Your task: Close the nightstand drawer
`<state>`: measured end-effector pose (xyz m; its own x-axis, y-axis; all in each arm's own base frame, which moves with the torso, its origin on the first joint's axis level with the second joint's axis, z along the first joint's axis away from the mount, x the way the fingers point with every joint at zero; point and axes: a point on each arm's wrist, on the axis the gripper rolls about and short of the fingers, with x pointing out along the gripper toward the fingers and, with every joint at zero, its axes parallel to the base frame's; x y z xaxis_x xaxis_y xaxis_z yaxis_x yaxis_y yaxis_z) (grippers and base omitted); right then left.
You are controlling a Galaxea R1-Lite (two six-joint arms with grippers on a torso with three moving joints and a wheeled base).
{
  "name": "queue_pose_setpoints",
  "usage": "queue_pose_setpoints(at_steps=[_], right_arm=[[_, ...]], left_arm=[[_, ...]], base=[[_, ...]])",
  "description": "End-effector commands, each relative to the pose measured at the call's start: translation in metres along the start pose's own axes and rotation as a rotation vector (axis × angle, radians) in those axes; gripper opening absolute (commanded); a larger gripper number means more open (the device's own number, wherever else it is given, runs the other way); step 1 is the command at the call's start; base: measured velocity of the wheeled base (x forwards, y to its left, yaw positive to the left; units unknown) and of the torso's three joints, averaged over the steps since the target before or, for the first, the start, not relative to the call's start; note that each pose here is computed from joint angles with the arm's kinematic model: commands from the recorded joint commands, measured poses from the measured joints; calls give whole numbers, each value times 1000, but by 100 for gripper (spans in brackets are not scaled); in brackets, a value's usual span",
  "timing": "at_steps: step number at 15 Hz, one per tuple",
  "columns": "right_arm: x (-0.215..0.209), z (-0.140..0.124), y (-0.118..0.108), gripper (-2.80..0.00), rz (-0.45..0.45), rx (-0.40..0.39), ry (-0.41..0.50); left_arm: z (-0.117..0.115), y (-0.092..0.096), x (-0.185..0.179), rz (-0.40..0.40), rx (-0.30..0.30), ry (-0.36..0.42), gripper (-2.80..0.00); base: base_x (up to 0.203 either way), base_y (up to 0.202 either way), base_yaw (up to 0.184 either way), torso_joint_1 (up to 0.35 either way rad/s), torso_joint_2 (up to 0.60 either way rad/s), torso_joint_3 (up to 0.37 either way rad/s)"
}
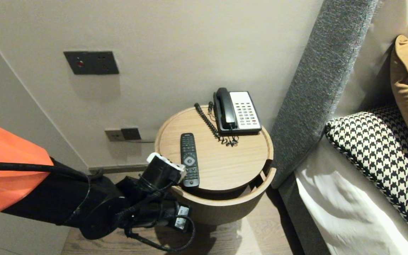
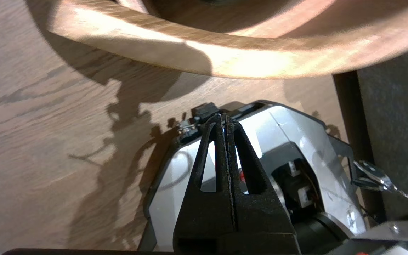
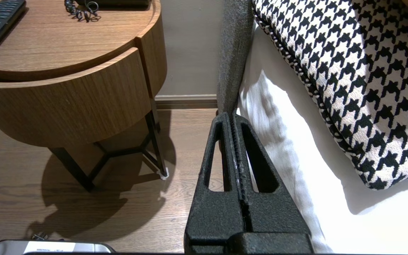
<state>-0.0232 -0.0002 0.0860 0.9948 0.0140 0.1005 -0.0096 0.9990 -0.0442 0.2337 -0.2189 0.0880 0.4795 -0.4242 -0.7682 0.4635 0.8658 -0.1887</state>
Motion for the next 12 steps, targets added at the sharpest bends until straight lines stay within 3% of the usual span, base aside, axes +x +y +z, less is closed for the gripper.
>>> queue_pose_setpoints(at_steps=[1,12], right_arm=[[2,-11,1,-280,3,0,41],[2,-11,1,-280,3,0,41]], left_arm=[[4,5,3,11,-16,-8,-280],[17,27,8,46,-104,-57,-280]], base=[[0,0,0,0,0,0],[0,0,0,0,0,0]])
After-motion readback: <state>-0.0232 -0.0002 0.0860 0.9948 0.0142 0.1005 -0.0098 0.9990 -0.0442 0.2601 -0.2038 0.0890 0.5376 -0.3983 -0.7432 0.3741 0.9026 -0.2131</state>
